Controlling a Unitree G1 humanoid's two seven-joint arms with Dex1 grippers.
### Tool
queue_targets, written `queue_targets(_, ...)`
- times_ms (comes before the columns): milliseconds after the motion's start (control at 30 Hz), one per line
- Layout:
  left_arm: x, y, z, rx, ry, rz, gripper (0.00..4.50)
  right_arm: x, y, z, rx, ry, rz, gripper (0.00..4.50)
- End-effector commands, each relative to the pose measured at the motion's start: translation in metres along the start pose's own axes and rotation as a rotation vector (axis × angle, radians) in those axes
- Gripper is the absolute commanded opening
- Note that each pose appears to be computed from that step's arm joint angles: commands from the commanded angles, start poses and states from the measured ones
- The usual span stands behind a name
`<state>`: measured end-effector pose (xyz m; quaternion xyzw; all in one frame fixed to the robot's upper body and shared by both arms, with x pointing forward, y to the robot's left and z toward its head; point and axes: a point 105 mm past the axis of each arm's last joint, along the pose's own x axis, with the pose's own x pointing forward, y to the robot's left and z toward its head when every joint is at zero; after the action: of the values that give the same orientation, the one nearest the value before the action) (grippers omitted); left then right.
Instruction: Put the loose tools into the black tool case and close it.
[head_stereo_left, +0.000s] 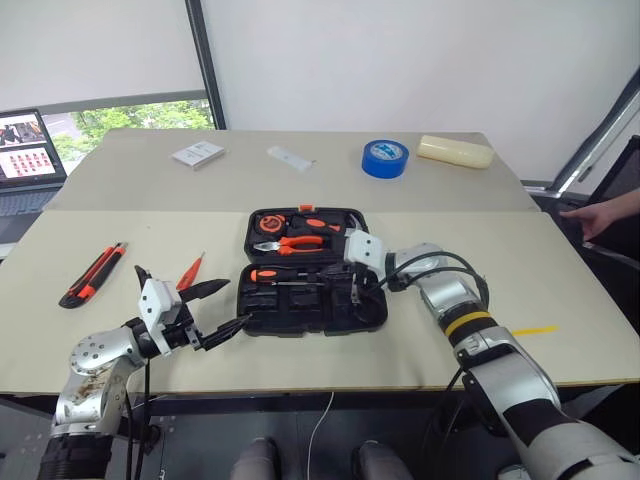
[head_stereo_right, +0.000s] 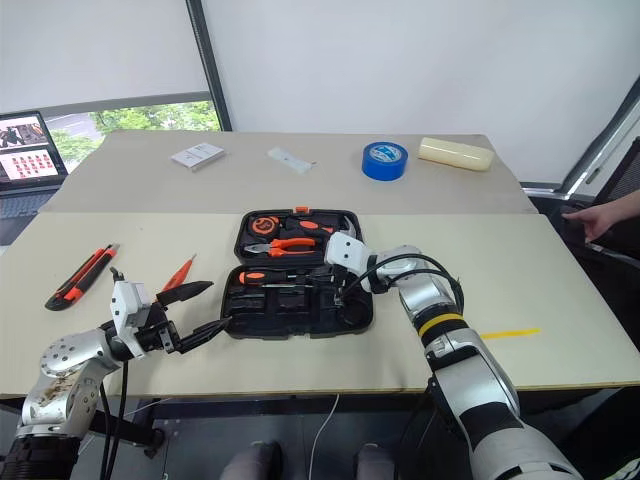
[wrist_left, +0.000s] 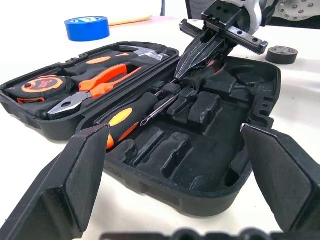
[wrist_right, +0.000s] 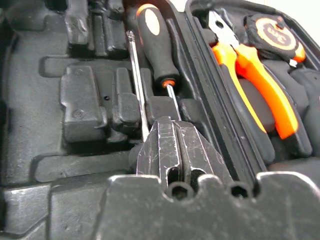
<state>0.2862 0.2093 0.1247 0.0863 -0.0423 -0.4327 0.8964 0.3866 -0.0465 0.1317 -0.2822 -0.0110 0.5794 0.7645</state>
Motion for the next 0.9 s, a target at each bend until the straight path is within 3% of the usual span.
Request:
queue_targets(33, -0.023, 0.018, 0.013, -0.016, -0.038, 0.138, 4.5, -0.03, -0.014, 0.042, 0.004, -0.22, -0.044, 0.3)
queue_targets(200, -0.1, 0.045, -0.016, -0.239, 0.155, 0.534, 4.5, -0.087, 0.005, 0.054, -0.017, -0.342, -0.111, 1.71)
queue_targets(333, -0.168, 0.041, -0.02, -0.217, 0.257, 0.731, 4.5, -0.131, 0.03, 0.05, 0.011, -0.391, -0.195, 3.16)
queue_targets(367, -0.181, 0.041, -0.019, -0.198, 0.289, 0.768, 4.5, -0.138, 0.037, 0.041, -0.003, -0.34, -0.205, 3.38)
queue_targets(467, -0.199, 0.041, -0.019, -0.197, 0.357, 0.802, 4.5, -0.154, 0.046, 0.025, 0.047, -0.28, -0.231, 3.38)
queue_targets(533, -0.192, 0.039, -0.014, -0.217, 0.375, 0.746, 4.5, -0.161, 0.051, 0.023, 0.126, -0.291, -0.219, 3.38)
queue_targets(667, -0.162, 0.044, 0.0, -0.242, 0.361, 0.64, 4.5, -0.164, 0.053, 0.027, 0.112, -0.29, -0.22, 4.47)
queue_targets(767, -0.126, 0.049, 0.002, -0.272, 0.48, 0.551, 4.5, -0.164, 0.046, 0.042, 0.033, -0.302, -0.221, 4.47)
queue_targets(900, -0.084, 0.078, 0.006, -0.297, 0.487, 0.62, 4.5, -0.16, 0.035, 0.06, -0.027, -0.315, -0.209, 4.47)
